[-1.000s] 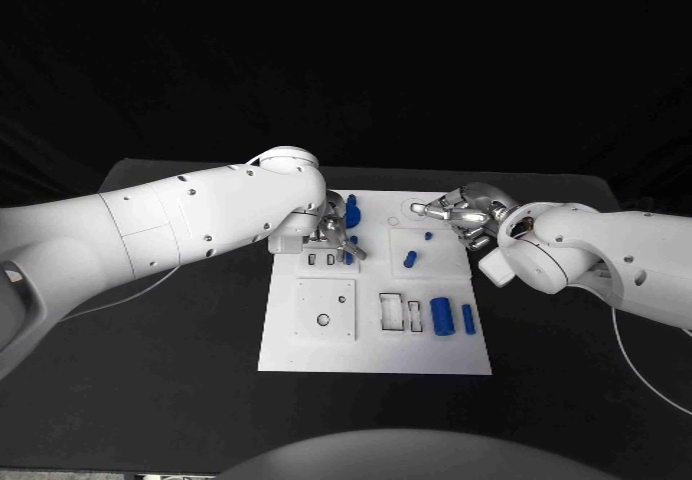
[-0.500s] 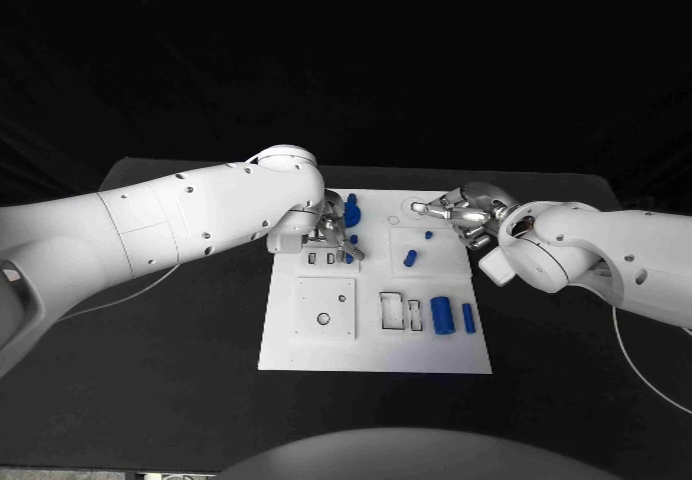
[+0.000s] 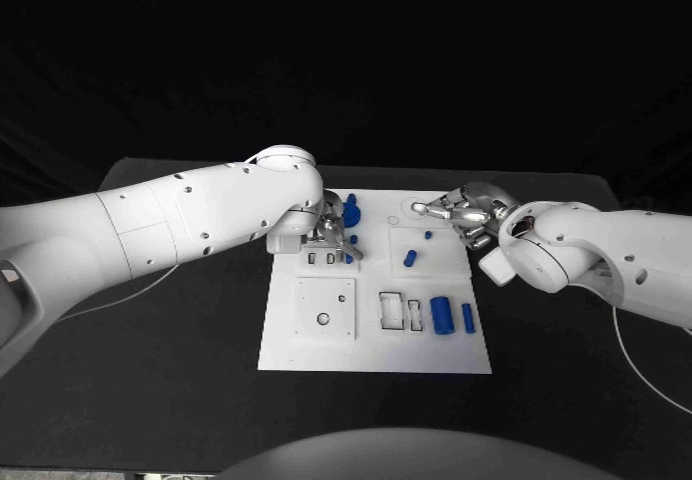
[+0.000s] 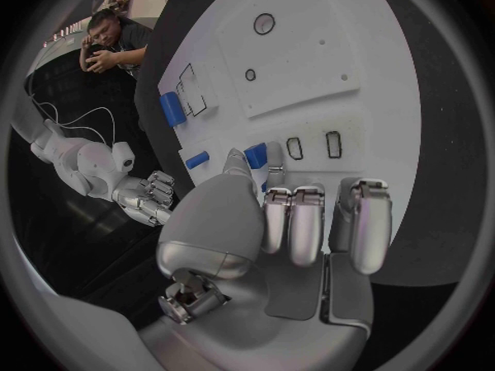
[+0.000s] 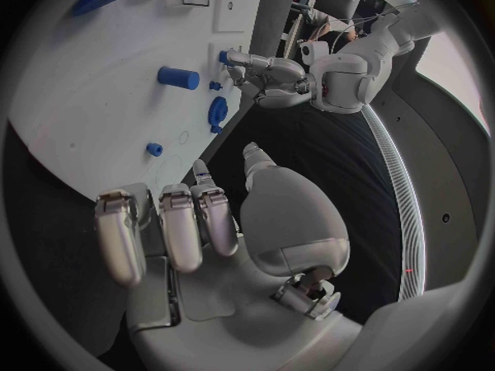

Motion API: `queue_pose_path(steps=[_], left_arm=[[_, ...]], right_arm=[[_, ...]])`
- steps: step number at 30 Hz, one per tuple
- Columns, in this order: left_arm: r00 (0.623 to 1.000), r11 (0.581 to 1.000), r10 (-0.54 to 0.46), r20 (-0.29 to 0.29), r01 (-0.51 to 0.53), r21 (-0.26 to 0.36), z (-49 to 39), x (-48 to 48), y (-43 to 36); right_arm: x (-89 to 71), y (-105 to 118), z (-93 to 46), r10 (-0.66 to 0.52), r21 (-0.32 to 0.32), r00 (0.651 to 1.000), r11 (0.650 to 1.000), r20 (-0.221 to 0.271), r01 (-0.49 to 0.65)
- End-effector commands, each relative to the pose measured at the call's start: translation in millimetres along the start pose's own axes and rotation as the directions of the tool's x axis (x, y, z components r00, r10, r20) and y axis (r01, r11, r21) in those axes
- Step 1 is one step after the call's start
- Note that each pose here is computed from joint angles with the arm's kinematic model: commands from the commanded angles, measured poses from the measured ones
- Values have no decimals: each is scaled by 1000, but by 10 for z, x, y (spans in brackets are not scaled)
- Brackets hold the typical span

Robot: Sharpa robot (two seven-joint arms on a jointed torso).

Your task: Assemble the parts on the task board

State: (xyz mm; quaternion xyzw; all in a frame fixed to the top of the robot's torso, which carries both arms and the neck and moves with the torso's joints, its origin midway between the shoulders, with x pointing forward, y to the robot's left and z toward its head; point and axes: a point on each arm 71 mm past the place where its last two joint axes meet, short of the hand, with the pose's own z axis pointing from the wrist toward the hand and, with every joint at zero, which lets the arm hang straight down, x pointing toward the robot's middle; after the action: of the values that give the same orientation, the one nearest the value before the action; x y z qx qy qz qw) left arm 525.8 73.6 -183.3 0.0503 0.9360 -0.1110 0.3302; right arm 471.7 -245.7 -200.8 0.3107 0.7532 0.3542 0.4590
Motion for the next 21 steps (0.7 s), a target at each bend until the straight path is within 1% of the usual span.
queue_pose_path(steps=[1,9,21], left_arm=[[1000,1000,-1,-3,1,0,0,5,-9],[1000,1000,-8,-2,8,4,-1,6,-11],[1000,1000,-14,4,14,16,0,4,-37]], right_arm=[[7,0,1,-9,-2,1000,1000,-3,9],[7,-2,2,-9,-1,1000,1000,-2,9],[2,-8,4,-10,2,1000,1000,0,10]])
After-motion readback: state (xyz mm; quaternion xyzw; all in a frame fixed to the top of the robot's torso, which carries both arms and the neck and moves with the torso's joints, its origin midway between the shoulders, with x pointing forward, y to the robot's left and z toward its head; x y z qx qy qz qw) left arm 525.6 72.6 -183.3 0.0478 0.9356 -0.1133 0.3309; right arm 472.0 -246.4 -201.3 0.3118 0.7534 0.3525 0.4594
